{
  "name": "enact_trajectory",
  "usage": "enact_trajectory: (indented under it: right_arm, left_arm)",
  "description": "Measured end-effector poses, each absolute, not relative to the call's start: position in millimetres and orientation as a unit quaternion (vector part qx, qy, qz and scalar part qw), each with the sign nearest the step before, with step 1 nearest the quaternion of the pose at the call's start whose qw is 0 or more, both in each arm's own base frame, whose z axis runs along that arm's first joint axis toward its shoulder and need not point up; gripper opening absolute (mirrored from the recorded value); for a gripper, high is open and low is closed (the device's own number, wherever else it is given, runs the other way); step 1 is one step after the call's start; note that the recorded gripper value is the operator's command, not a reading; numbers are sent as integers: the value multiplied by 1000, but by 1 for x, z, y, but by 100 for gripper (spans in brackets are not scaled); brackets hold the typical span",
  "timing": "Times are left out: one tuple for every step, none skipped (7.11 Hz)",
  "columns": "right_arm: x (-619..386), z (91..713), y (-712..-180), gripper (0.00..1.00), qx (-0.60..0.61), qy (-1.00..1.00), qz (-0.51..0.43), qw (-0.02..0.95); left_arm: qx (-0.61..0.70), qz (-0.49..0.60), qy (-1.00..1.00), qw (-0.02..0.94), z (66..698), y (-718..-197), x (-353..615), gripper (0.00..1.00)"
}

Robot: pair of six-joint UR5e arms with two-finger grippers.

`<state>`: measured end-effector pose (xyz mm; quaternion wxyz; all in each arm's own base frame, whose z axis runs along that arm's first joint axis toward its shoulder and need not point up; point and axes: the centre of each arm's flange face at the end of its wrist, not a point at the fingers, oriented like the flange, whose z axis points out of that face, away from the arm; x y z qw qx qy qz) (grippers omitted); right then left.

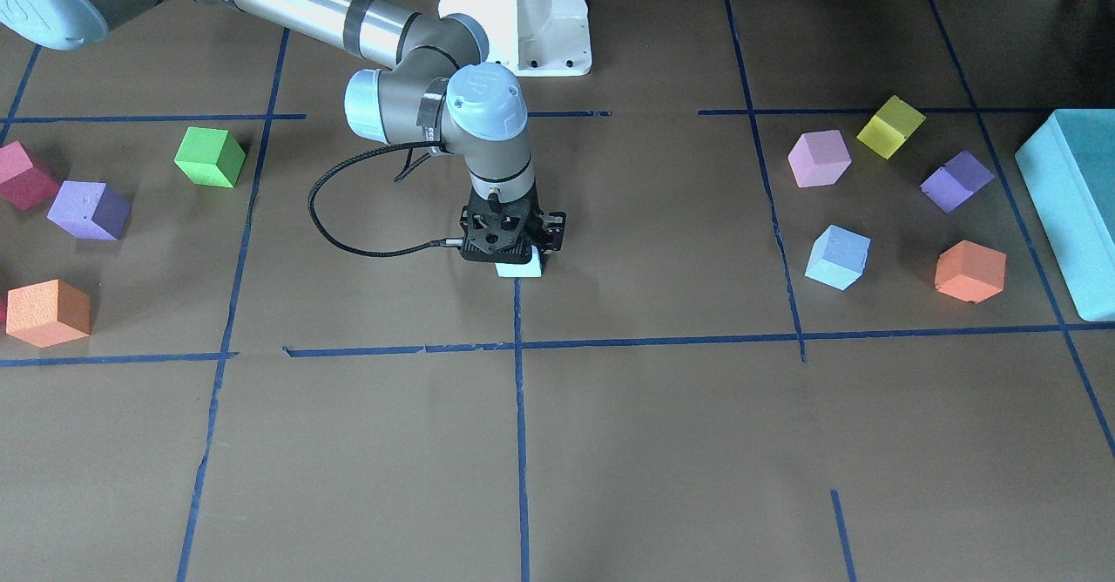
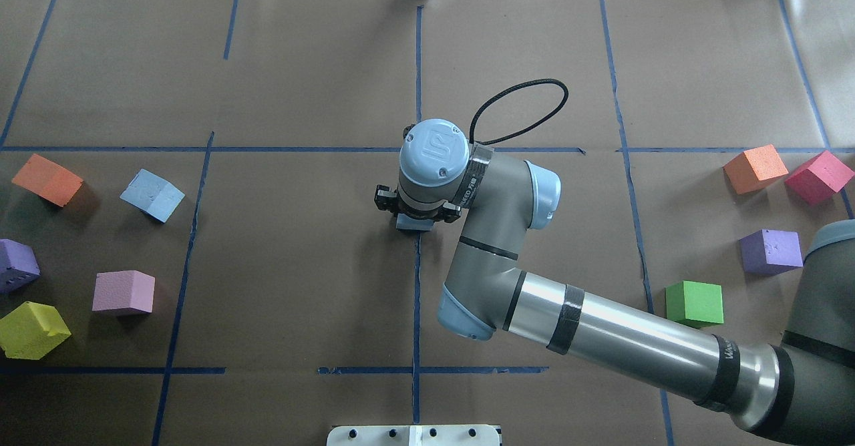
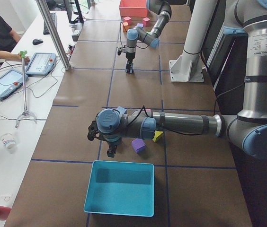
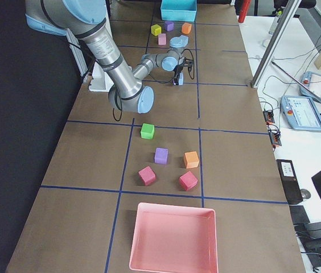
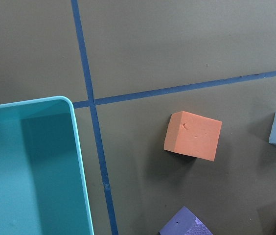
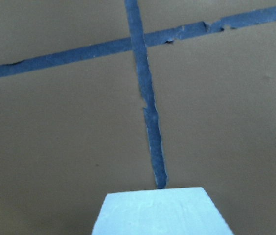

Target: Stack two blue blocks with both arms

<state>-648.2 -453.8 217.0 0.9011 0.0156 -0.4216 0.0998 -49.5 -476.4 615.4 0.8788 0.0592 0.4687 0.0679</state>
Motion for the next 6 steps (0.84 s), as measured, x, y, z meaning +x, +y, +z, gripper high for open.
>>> enact_trajectory:
  right_arm:
    - [-649, 214, -452, 100, 21, -422, 99, 901]
    - [-648, 208, -450, 100, 25, -426, 96, 899]
    - [-641, 197, -450, 100, 30, -434, 95, 895]
    - [-621, 178, -450, 100, 38, -444, 97, 890]
    - [-578, 160, -448, 100, 47, -451, 105, 885]
    - [-522, 150, -443, 100, 59, -462, 116, 877]
  left_arm:
    - [58, 67, 469, 879, 616, -476, -49, 100]
    - [58, 67, 469, 879, 616, -476, -49, 100]
    - [56, 66, 469, 879, 618, -476, -49, 100]
    - [58, 67, 469, 879, 616, -477, -49, 100]
    - [61, 66, 469, 879, 610, -480, -46, 100]
    - [70, 68, 469, 878, 597, -488, -32, 100]
